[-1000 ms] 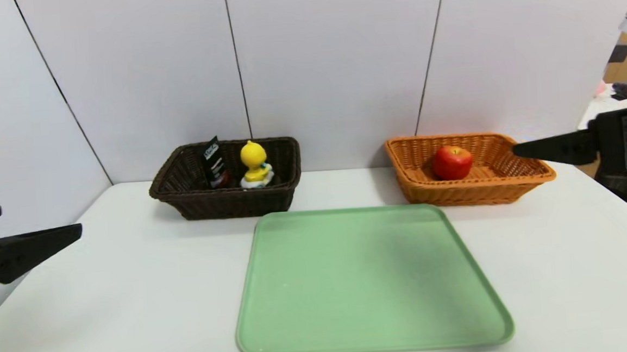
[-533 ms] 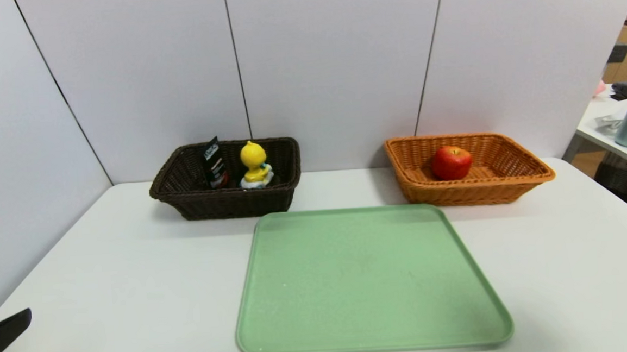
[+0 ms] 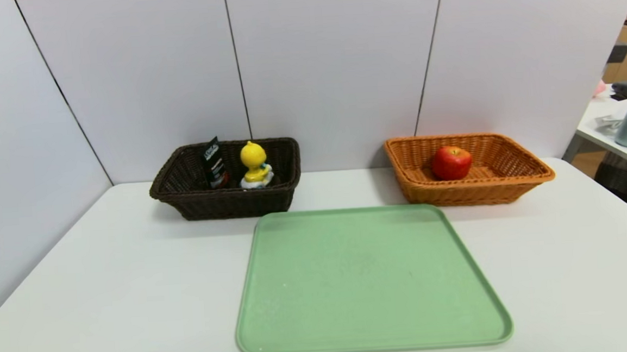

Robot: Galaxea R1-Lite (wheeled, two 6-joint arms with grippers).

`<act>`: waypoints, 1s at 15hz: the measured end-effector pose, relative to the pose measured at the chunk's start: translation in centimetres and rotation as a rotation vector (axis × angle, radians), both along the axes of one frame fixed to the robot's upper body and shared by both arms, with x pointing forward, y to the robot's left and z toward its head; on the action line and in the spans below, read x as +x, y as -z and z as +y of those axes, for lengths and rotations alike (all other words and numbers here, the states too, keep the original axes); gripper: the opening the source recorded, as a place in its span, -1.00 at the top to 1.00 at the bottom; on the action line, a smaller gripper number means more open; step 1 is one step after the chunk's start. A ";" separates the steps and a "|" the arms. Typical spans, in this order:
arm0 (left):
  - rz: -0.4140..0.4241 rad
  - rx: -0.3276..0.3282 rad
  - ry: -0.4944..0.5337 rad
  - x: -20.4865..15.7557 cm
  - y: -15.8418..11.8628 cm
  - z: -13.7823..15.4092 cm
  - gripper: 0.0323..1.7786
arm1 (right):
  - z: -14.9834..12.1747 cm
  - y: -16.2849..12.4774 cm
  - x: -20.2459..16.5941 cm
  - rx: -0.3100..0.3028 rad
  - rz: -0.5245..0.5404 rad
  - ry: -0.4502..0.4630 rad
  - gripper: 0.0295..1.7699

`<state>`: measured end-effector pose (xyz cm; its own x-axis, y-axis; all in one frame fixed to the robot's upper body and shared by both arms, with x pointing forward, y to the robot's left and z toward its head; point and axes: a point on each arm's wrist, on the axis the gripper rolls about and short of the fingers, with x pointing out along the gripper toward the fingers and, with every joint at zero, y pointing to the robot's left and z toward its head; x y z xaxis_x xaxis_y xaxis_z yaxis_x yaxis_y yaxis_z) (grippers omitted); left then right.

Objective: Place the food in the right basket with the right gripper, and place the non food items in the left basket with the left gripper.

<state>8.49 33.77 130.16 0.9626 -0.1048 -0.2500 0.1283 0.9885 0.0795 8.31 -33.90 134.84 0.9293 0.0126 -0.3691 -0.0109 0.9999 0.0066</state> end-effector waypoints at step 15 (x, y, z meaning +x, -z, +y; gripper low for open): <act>-0.059 0.069 -0.105 -2.8 6.7 -0.3 -0.90 | -0.2 4.1 -4.6 0.015 -0.100 -0.099 -0.91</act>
